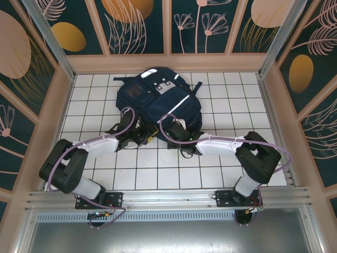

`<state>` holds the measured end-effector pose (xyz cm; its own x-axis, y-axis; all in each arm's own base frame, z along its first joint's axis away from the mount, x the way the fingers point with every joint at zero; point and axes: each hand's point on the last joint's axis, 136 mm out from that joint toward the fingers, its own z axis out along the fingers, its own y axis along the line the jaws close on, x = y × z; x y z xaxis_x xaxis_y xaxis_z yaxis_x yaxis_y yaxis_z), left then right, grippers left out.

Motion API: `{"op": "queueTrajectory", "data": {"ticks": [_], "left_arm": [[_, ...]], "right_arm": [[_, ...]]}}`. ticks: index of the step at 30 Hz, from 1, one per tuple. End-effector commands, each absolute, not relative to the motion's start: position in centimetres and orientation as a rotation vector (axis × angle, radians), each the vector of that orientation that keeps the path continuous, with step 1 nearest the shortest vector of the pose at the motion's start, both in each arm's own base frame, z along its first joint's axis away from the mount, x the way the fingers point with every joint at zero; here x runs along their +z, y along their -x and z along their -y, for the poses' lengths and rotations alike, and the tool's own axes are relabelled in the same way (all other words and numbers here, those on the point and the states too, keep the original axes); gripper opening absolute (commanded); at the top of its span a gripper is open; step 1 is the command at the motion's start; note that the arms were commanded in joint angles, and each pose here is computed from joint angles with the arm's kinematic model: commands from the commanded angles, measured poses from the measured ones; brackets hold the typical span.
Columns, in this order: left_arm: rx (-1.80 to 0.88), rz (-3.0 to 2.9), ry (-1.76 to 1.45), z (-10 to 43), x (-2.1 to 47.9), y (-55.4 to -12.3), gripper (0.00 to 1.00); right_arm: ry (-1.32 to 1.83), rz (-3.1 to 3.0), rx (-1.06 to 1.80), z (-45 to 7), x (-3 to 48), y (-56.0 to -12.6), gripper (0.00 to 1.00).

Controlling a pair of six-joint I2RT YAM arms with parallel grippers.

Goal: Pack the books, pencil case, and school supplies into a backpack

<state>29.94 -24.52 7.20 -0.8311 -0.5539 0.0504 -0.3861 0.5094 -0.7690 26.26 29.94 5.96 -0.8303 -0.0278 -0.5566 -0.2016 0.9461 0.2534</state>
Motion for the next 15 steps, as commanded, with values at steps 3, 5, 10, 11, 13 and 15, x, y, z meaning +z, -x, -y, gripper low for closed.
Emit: {"op": "queueTrajectory", "data": {"ticks": [3,5,10,11,13,15], "left_arm": [[-1.311,-2.47,0.826,27.2,8.4,-31.5,0.44],[-1.316,-2.487,0.834,27.8,7.7,-31.3,0.43],[-1.223,-2.524,0.876,27.0,6.2,-31.2,0.0],[-1.181,-2.534,0.881,26.7,6.1,-31.2,0.0],[-1.08,-2.556,0.884,25.4,5.9,-31.4,0.0],[-0.995,-2.555,0.911,23.4,5.8,-31.6,0.0]], "right_arm": [[0.212,-2.477,0.489,-32.9,7.7,-26.4,0.0],[0.206,-2.474,0.494,-33.0,7.8,-26.5,0.0],[0.195,-2.476,0.463,-32.5,7.7,-26.5,0.0],[0.191,-2.476,0.446,-32.2,7.6,-26.5,0.0],[0.184,-2.474,0.408,-31.5,7.6,-26.6,0.0],[0.171,-2.476,0.367,-30.4,7.5,-26.6,0.0]]}}
